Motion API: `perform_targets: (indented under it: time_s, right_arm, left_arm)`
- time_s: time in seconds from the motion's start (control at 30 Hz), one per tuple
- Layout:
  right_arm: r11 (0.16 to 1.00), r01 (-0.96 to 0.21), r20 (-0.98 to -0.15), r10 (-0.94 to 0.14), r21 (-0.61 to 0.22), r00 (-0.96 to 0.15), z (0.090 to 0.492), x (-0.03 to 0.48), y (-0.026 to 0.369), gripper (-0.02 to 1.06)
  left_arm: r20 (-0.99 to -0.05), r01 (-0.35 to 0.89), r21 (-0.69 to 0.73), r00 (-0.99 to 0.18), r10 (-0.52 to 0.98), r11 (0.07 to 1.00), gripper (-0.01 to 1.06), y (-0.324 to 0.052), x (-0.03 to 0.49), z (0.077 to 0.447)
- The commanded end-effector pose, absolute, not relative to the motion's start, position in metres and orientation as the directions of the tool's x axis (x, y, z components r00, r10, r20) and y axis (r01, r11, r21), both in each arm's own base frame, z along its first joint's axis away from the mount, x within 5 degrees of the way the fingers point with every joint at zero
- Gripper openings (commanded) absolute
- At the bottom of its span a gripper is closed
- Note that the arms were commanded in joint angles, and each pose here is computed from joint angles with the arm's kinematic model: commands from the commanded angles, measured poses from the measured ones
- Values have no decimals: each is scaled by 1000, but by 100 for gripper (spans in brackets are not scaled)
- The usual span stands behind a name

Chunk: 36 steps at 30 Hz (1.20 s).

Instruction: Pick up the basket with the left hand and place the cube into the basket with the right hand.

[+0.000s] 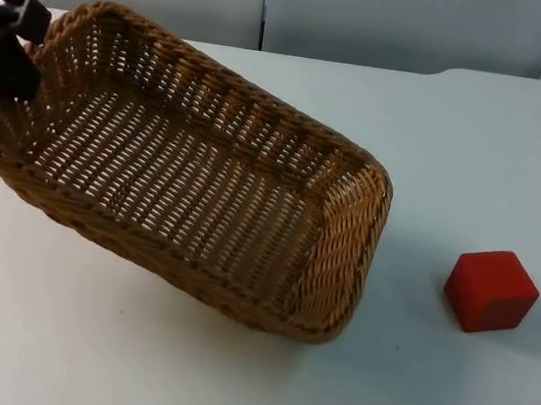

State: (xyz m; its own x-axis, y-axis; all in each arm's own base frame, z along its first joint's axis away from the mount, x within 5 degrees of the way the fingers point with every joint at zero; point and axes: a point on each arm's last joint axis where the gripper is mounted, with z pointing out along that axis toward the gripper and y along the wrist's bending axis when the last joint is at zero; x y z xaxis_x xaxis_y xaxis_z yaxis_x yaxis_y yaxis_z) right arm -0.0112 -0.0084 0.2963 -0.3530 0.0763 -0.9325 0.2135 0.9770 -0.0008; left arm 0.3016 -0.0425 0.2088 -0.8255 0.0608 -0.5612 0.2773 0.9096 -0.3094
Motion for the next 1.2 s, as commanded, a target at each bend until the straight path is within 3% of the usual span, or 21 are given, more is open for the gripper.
perform_targets:
  time_s: [0.0,0.37,1.17]
  right_arm:
    - [975,221,-935,75,-4,-346,297,-11,-9,0]
    - [975,221,-935,75,-4,-346,297,-11,-9,0]
    - [975,221,-935,75,-4,-346,297,-11,-9,0]
  left_arm:
    - [-542,243,-394,-840,-11,886,0,-42,297,217]
    - [-541,280,-535,-838,-68,797,0,-53,296,226]
    - [-545,247,-575,-827,-140,780,0,-41,298,230]
